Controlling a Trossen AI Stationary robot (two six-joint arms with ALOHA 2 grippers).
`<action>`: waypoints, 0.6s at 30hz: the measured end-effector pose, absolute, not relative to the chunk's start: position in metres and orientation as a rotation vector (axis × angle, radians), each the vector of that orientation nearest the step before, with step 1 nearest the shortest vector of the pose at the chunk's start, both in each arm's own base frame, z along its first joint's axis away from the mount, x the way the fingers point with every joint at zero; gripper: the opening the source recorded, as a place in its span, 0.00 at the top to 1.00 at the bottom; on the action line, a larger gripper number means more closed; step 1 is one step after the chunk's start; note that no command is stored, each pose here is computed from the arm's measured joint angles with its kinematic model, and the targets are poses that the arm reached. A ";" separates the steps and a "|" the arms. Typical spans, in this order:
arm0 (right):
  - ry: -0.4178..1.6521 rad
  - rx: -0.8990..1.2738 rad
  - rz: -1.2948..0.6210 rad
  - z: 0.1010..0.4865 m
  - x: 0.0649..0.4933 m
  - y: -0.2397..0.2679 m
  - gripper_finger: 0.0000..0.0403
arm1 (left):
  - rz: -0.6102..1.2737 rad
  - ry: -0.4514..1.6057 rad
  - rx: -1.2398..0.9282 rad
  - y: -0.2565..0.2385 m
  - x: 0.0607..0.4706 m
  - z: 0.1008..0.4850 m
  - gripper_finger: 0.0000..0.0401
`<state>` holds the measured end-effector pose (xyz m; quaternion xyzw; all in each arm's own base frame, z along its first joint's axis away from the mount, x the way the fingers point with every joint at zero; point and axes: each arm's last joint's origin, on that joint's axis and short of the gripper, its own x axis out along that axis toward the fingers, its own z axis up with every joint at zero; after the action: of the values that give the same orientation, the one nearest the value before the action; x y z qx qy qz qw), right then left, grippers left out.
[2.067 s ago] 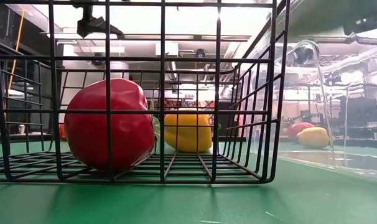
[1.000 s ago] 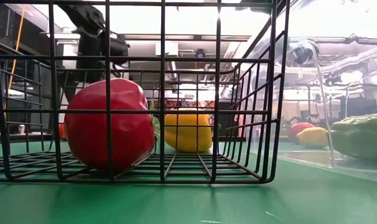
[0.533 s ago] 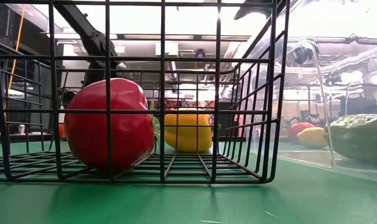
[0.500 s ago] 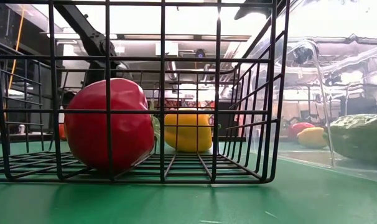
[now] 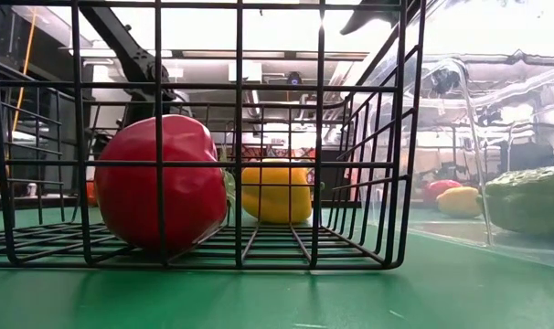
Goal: Sort produce into baskets
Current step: Put the pumpkin into the transparent bin
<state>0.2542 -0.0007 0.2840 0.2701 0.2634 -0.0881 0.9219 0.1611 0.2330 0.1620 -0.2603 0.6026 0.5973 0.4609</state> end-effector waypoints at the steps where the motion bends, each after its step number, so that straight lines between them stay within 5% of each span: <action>1: 0.541 0.554 -0.182 0.284 0.254 -0.001 0.09 | 1.457 1.475 -0.646 0.232 0.161 0.164 0.46; 10: 0.542 0.526 -0.169 0.284 0.254 -0.001 0.09 | 1.421 1.143 -0.671 0.201 0.159 0.231 0.46; 18: 0.483 0.418 -0.150 0.298 0.243 -0.008 0.09 | 1.050 0.718 -0.772 0.115 0.178 0.300 0.46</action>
<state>0.2425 -0.0079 0.2983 0.2052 0.2372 -0.0736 0.9467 0.1784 0.1155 0.2997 -0.3514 0.3268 0.4777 0.7359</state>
